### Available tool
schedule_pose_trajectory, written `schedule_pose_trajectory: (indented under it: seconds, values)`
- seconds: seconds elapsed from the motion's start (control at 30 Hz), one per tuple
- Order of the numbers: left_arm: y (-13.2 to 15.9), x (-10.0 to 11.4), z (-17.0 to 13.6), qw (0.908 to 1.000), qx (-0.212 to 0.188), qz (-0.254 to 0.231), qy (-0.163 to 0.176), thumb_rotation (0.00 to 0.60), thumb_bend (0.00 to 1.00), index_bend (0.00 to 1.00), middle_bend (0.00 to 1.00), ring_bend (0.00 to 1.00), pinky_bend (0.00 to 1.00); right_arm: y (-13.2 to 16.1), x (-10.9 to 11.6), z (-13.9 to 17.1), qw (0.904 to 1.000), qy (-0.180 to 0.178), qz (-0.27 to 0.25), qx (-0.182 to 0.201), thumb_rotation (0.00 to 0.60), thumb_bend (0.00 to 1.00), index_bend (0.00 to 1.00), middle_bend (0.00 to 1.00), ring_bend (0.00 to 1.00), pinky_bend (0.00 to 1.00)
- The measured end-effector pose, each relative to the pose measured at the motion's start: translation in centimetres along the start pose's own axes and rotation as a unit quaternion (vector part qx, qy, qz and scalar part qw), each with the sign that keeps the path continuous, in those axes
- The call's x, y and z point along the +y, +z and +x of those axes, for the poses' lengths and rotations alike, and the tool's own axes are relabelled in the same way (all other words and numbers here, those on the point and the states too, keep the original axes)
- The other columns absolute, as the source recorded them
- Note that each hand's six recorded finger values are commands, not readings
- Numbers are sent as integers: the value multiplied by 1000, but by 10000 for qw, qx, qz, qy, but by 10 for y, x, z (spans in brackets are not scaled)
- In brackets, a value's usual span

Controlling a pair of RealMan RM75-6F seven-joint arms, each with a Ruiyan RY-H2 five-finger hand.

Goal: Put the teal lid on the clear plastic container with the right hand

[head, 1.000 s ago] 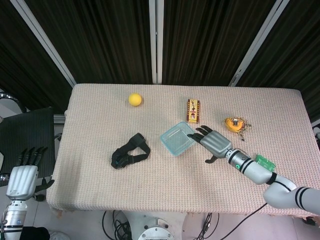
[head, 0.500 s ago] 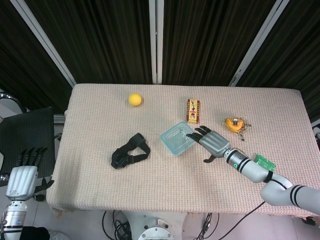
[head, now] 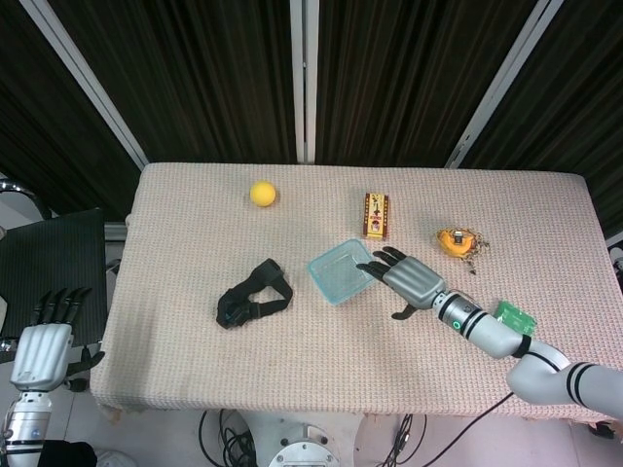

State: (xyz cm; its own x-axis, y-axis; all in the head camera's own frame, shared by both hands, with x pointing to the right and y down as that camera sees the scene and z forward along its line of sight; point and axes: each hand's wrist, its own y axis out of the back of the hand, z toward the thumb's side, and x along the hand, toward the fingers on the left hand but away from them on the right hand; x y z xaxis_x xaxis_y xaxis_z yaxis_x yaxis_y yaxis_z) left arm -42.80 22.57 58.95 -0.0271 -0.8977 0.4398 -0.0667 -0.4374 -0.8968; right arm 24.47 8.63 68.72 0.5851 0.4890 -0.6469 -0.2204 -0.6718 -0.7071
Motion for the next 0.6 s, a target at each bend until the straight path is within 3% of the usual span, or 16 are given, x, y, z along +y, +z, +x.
schedule_pose_trajectory:
  seconds: [0.17,0.4,0.6]
  values:
    - [1,-1,0,10000,-18,-9,-5,600,0,95,90,34,0,21,10,-13,9996,-30,116,273,600,0,0,120,0,0]
    - [-3,-1,-1,10000,37,-24,-19,600,0,95,90,34,0,50,3,-48,9980,191,202,561,600,0,0,92,0,0]
    - [-6,-2,-2,10000,68,-41,-29,600,0,95,90,34,0,60,5,-69,9977,179,186,634,600,0,0,90,0,0]
